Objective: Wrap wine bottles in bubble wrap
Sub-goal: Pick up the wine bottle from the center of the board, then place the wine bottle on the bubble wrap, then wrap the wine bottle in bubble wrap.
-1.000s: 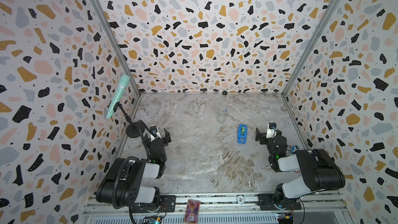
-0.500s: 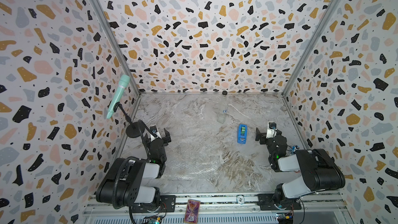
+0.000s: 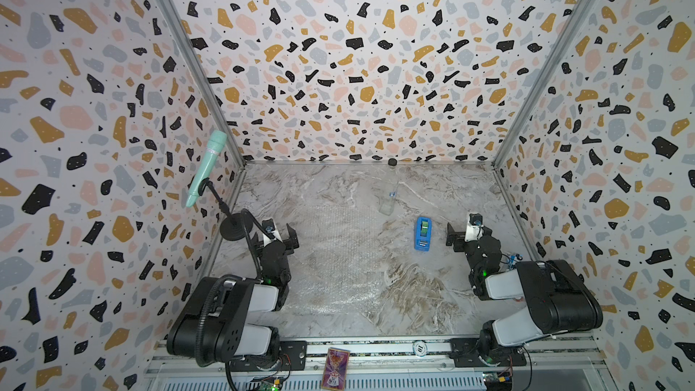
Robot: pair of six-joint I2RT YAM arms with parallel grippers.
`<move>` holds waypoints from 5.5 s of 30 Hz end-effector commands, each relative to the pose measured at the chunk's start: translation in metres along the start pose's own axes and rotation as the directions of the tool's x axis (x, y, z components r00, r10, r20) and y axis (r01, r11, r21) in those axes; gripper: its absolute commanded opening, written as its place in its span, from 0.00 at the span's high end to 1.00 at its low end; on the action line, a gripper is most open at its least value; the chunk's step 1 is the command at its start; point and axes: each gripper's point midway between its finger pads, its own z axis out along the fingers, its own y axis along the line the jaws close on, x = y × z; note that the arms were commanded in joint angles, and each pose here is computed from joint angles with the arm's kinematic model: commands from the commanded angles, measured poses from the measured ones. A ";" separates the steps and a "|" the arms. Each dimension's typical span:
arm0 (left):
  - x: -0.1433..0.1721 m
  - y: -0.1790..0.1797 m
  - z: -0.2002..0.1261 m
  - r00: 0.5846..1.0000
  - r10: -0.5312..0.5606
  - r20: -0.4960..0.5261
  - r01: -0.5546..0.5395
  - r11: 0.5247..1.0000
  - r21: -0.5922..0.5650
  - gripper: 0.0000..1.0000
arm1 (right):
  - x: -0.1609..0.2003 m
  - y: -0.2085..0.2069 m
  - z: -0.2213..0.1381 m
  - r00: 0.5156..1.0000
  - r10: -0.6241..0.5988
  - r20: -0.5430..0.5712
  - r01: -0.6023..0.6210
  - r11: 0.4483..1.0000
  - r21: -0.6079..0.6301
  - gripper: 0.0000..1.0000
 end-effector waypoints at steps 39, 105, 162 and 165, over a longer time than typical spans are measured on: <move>-0.088 -0.237 0.022 0.995 0.102 -0.023 -0.069 0.808 0.585 0.00 | -0.112 0.224 0.110 0.956 0.045 0.289 0.213 0.570 -0.794 0.01; 0.069 0.041 -0.003 0.645 -0.396 -0.654 0.414 0.900 -0.136 0.01 | -0.012 0.453 -0.166 0.272 -0.955 0.118 0.297 -0.034 -0.954 0.59; -0.018 -0.147 -0.066 0.783 0.187 -0.593 0.255 0.773 0.581 0.47 | 0.064 0.372 -0.249 0.533 -0.812 0.237 0.373 -0.026 -0.927 0.35; -0.005 -0.157 -0.070 0.759 0.233 -0.608 0.248 0.760 0.601 0.51 | 0.074 0.374 -0.236 0.511 -0.829 0.227 0.410 0.003 -0.912 0.36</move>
